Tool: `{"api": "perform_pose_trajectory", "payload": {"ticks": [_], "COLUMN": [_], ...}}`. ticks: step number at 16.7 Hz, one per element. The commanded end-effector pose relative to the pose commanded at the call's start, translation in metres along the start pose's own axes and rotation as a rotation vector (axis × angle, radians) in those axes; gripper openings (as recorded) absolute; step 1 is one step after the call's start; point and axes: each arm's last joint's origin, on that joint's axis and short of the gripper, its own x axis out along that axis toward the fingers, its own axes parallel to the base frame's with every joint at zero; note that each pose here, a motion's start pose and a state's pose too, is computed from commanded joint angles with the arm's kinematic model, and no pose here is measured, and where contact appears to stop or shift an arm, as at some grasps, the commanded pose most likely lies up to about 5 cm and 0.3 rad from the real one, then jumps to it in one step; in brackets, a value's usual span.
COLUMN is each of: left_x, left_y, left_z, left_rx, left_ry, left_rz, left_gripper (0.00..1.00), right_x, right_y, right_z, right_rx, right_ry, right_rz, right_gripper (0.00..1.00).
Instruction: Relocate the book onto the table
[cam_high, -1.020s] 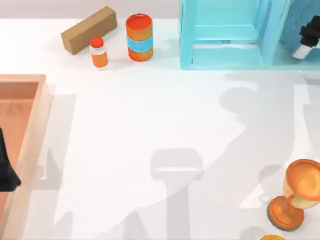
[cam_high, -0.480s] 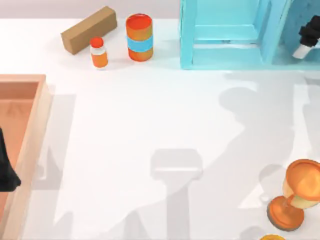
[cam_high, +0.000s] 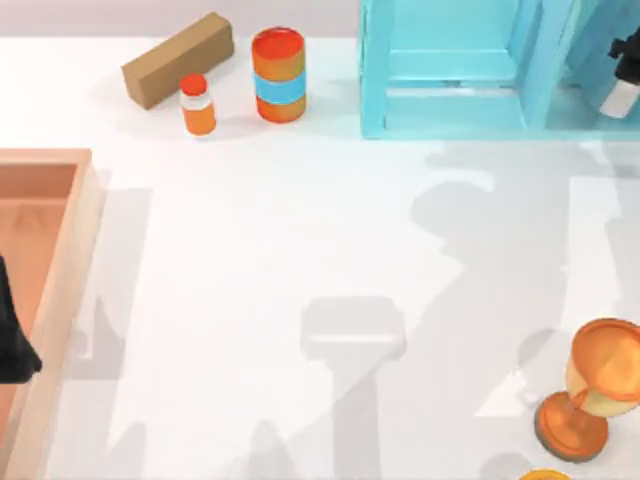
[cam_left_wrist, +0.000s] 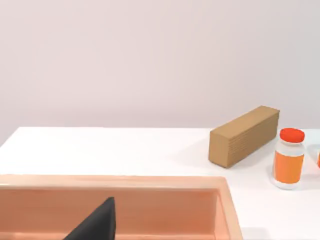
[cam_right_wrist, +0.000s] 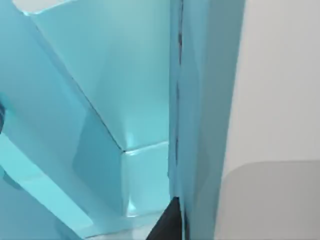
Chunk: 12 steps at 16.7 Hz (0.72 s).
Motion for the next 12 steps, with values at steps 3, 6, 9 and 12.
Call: {"api": "perform_pose_trajectory", "payload": {"ticks": [3, 6, 9, 12], "left_x": [0.000, 0.000, 0.000, 0.000], "left_y": [0.000, 0.000, 0.000, 0.000], "left_z": [0.000, 0.000, 0.000, 0.000], "left_rx": [0.000, 0.000, 0.000, 0.000], "left_ry": [0.000, 0.000, 0.000, 0.000], "left_rz": [0.000, 0.000, 0.000, 0.000], "left_gripper": [1.00, 1.00, 1.00, 1.00], "right_x": [-0.043, -0.102, -0.163, -0.212], "right_y": [0.011, 0.024, 0.035, 0.042], "right_z": [0.031, 0.060, 0.077, 0.079], "right_rx": [-0.003, -0.006, -0.008, -0.006], "right_ry": [-0.002, -0.013, -0.025, -0.027], "right_rz": [-0.003, -0.001, 0.004, 0.010], "right_gripper": [0.00, 0.00, 0.00, 0.00]}}
